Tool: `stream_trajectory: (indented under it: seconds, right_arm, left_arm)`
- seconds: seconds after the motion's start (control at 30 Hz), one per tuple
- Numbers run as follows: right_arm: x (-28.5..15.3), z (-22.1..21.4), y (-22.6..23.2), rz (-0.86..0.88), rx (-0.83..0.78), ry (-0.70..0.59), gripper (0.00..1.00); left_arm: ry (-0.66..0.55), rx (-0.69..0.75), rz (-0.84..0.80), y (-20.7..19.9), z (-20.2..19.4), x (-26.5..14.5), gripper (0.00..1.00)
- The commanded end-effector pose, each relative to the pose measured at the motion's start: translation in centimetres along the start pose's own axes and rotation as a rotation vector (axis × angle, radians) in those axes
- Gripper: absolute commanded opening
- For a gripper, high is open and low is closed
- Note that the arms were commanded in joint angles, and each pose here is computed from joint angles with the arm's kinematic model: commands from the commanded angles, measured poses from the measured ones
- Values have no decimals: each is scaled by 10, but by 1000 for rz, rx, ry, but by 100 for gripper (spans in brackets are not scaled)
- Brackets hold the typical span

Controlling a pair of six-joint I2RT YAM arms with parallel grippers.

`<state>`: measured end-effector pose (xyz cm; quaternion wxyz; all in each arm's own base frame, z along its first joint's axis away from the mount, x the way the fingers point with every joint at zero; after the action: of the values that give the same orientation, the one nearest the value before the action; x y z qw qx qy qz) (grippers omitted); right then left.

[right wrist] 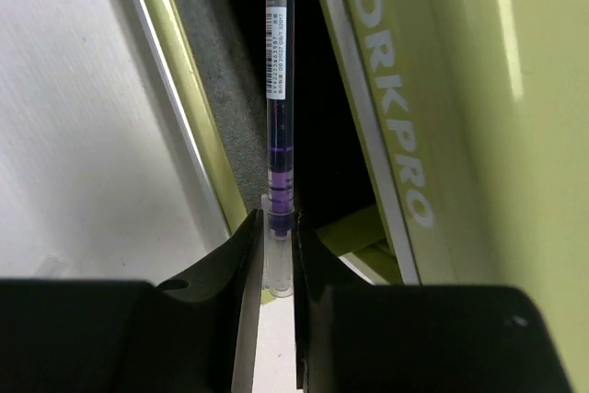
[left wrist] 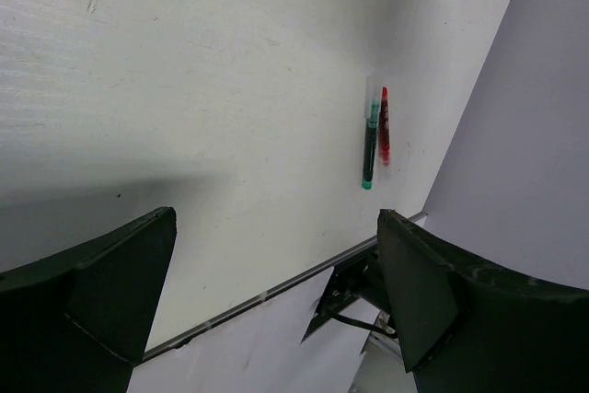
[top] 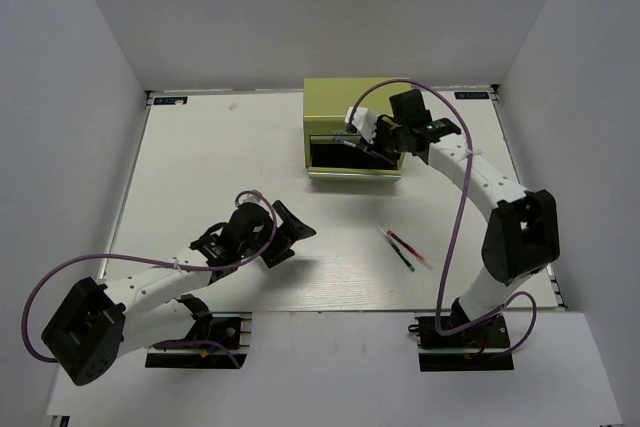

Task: Sort the stationery into containers
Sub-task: Place the pen in the drawer, then pick up the pen from the center of the board.

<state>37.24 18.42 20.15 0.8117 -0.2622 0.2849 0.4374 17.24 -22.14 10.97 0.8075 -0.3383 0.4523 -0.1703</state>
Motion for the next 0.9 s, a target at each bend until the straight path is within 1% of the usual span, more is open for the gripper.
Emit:
stream_trajectory:
  seconds: [0.0, 0.07, 0.1, 0.13, 0.2, 0.3, 0.37, 0.43, 0.47, 0.5, 0.53, 0.57, 0.6, 0.63, 0.67, 0.7, 0.73, 0.77, 0.8, 0.83, 0.87]
  right_arm:
    - [5, 7, -17, -71, -47, 19, 8]
    - [13, 3, -20, -80, -50, 36, 13]
    - [14, 1, -22, -91, -52, 46, 23]
    - [13, 2, -24, -104, -52, 45, 31]
    - [13, 1, -24, -98, -42, 47, 42]
    - [5, 6, -15, -67, -13, 23, 45]
    - [-8, 9, -10, -61, -3, 7, 45]
    - [-17, 6, 4, -4, 30, 5, 41]
    - [-20, 4, 13, 42, 50, -5, 38]
    - [-33, 2, 27, 84, 61, -15, 28]
    - [-33, -14, 43, 148, 89, 16, 23]
    - [-35, -19, 52, 175, 95, 22, 17]
    - [-50, -23, 63, 191, 99, 20, 13]
    - [-43, -54, 82, 240, 150, 86, 4]
    - [-45, -63, 90, 252, 159, 103, 2]
    - [-55, -65, 94, 234, 157, 86, 2]
    - [-49, -99, 112, 259, 204, 165, 2]
    - [-53, -104, 114, 236, 207, 164, 3]
    - [-54, -118, 122, 238, 221, 186, 7]
    - [-54, -132, 129, 234, 236, 218, 18]
    - [-54, -142, 132, 216, 246, 234, 23]
  left_arm:
    - [-14, 23, -31, -12, 8, -3, 100]
    - [-19, 24, -39, -14, 9, -3, 100]
    - [-14, 23, -31, -12, 8, -2, 100]
    - [-14, 23, -31, -12, 8, -2, 100]
    - [-8, 24, -42, -16, 9, -1, 100]
    - [4, 33, -39, -17, 8, 1, 100]
    - [-1, 34, -47, -18, 9, 1, 100]
    - [2, 35, -59, -20, 9, 1, 100]
    - [2, 35, -59, -20, 9, 1, 100]
    - [2, 35, -59, -20, 9, 1, 100]
    - [1, 35, -60, -21, 9, 3, 100]
    - [7, 45, -77, -23, 9, 2, 100]
    - [2, 47, -85, -25, 10, 2, 98]
    - [10, 57, -88, -27, 10, 3, 98]
    - [19, 66, -74, -23, 8, 6, 98]
    - [23, 72, -82, -28, 8, 7, 98]
    - [26, 85, -93, -33, 10, 7, 98]
    - [46, 97, -75, -29, 5, 12, 98]
    - [59, 99, -92, -34, 5, 13, 97]
    - [62, 100, -104, -38, 6, 15, 97]
    - [70, 98, -92, -35, 4, 17, 97]
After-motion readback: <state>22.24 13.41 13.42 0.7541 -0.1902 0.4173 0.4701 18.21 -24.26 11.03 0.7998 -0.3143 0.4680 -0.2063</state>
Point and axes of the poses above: each gripper's point midway between its finger pads, its own x axis out along the fingers, its own y axis along the line the jaws close on, z = x × y, the point moved 4 cm from there along -x, back along the fingers, and after that the axes turned 15 degrees about x, right-handed, at the moved point
